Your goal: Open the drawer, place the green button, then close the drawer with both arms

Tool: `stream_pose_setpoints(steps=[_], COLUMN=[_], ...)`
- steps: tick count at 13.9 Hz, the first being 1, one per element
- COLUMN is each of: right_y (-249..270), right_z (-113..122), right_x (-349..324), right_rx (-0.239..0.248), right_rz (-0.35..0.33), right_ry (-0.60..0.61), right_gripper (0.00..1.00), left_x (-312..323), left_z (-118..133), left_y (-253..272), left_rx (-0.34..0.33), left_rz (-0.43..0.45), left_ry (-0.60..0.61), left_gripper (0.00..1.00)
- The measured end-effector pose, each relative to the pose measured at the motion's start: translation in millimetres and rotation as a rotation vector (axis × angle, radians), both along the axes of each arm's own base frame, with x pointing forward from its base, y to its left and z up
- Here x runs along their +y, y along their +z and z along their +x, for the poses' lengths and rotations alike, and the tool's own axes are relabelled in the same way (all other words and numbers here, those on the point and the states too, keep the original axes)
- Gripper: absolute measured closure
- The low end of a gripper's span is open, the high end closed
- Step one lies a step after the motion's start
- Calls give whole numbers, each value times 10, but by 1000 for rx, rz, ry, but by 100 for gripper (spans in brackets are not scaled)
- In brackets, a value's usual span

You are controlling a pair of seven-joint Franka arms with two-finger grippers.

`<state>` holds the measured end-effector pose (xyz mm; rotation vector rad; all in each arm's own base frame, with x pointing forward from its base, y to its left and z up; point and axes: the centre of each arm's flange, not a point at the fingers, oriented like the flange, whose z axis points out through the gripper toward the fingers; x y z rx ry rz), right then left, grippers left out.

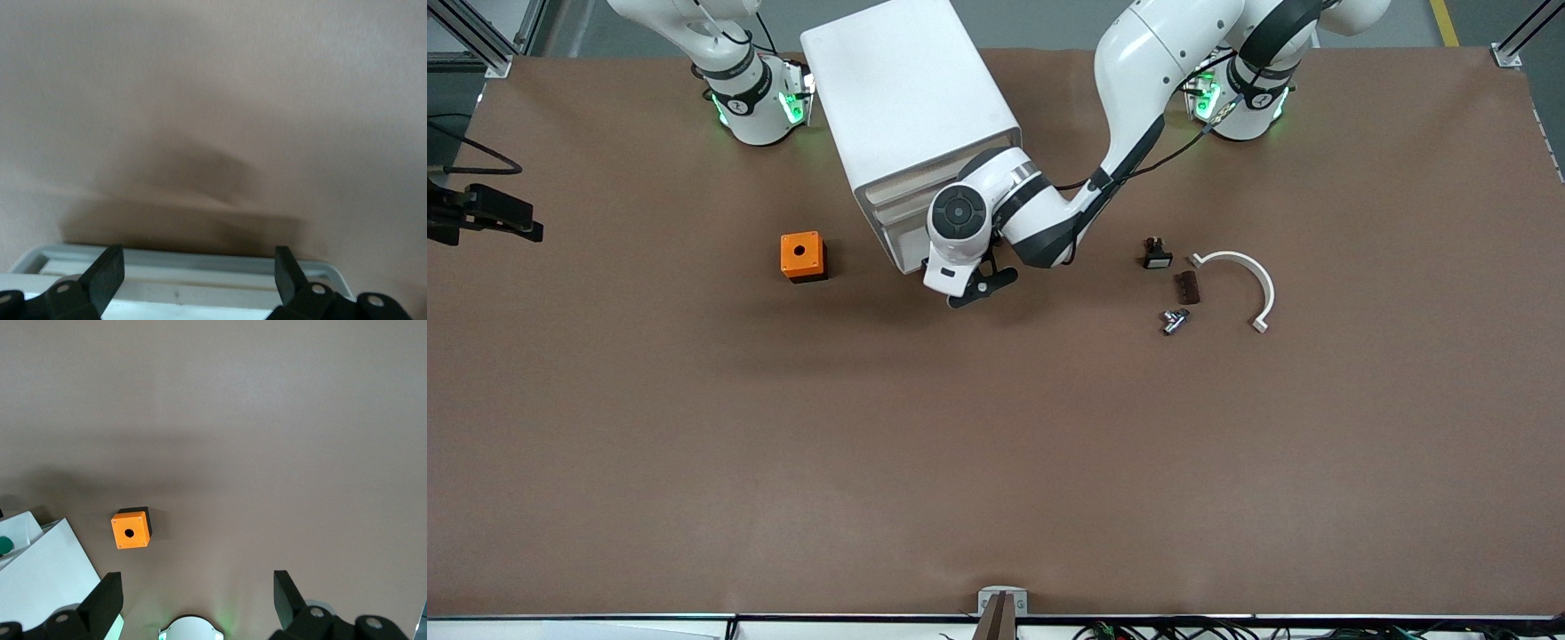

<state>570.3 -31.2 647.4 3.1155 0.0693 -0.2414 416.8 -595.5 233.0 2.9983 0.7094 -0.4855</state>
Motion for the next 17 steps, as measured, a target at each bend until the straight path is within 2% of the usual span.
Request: stream_pose_setpoints(steps=[7,11,14,15,17], right_y=[148,206,173,168,170], right_z=[-138,-240,-355,-411,-498], right_x=[0,28,28,28,28], right_rx=[-28,-46,-91,-100,-106], right_rz=[4,16,27,29,32], right_ry=[1,2,-20,-25,-31], right_gripper=[0,0,0,0,0], left_x=[-106,-108,-3,84,432], left_z=[-259,-261,-15,155,687], left_y=[-153,-178,-73,26,398], left_rx=[122,139,121,102,59], left_rz=[-22,-30,-51,-61,-96], left_ry=[55,60,90,114,166], left_gripper=[0,0,0,0,0])
